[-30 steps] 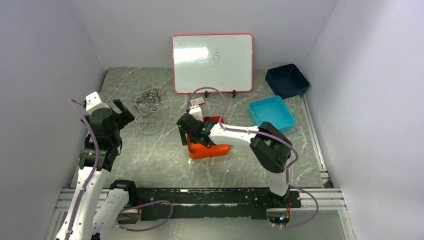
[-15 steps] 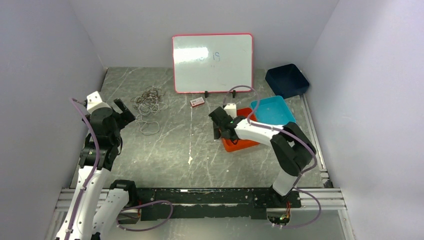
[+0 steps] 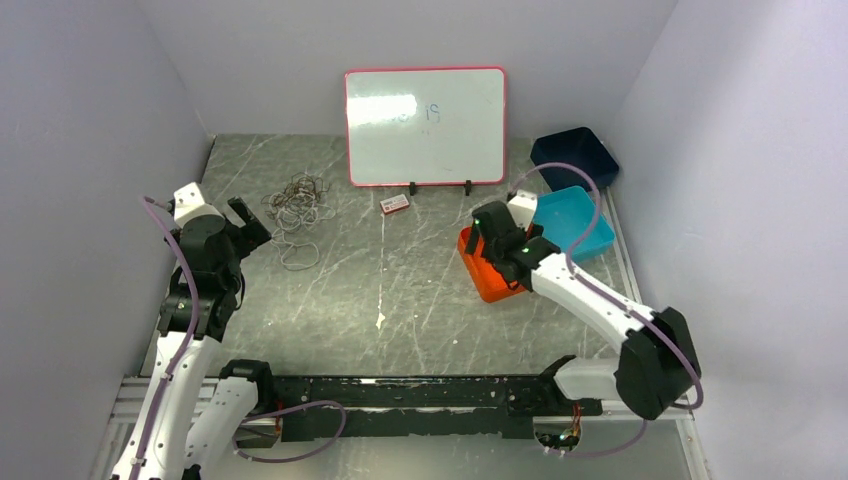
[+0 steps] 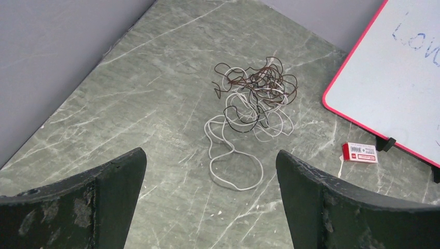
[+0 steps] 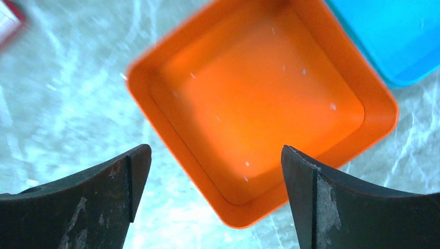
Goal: Untangle the cables
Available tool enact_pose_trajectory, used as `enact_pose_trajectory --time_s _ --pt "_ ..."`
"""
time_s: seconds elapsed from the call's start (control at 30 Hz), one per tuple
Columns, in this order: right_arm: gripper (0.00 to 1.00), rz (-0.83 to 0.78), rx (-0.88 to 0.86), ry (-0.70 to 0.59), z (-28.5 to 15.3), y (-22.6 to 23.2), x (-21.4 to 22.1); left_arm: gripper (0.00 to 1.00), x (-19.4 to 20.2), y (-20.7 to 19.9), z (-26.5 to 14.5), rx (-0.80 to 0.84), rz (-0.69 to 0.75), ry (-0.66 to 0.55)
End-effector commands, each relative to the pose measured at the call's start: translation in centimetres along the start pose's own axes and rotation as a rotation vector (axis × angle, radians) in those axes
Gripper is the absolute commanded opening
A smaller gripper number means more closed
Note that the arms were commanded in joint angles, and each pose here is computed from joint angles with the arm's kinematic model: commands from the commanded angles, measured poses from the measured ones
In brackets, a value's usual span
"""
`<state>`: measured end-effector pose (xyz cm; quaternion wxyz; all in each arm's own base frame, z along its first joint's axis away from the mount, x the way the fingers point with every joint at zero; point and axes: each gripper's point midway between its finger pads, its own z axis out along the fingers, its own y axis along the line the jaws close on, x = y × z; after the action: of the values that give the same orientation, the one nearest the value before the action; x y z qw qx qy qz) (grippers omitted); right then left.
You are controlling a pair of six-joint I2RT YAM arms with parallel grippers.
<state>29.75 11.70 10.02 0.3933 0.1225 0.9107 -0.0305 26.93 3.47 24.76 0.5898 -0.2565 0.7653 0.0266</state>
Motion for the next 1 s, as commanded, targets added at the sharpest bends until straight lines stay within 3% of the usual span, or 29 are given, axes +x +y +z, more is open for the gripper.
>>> enact_pose_trajectory --time_s 0.0,0.1,0.27,0.67,0.97 --pt "1.0 0.108 -0.046 -0.17 -2.7 0.8 -7.3 1.0 -1.8 -0.7 -0.2 0.029 -0.021 -0.043" --pt "1.0 0.117 -0.039 -0.216 -3.7 0.7 -10.7 1.0 -1.8 -0.7 -0.2 0.028 -0.021 -0.045" --pt "1.0 0.182 0.008 -0.281 -1.2 -2.6 -15.7 1.0 -1.7 -0.7 -0.1 0.028 -0.02 -0.041" --pt "1.0 0.333 0.067 -0.207 15.2 -10.2 -25.3 1.0 -1.0 -1.3 0.4 0.054 -0.004 -0.011" --pt "1.0 0.336 -0.023 -0.134 25.2 -11.5 -26.6 1.0 -0.6 -1.9 0.6 0.086 0.008 0.004"
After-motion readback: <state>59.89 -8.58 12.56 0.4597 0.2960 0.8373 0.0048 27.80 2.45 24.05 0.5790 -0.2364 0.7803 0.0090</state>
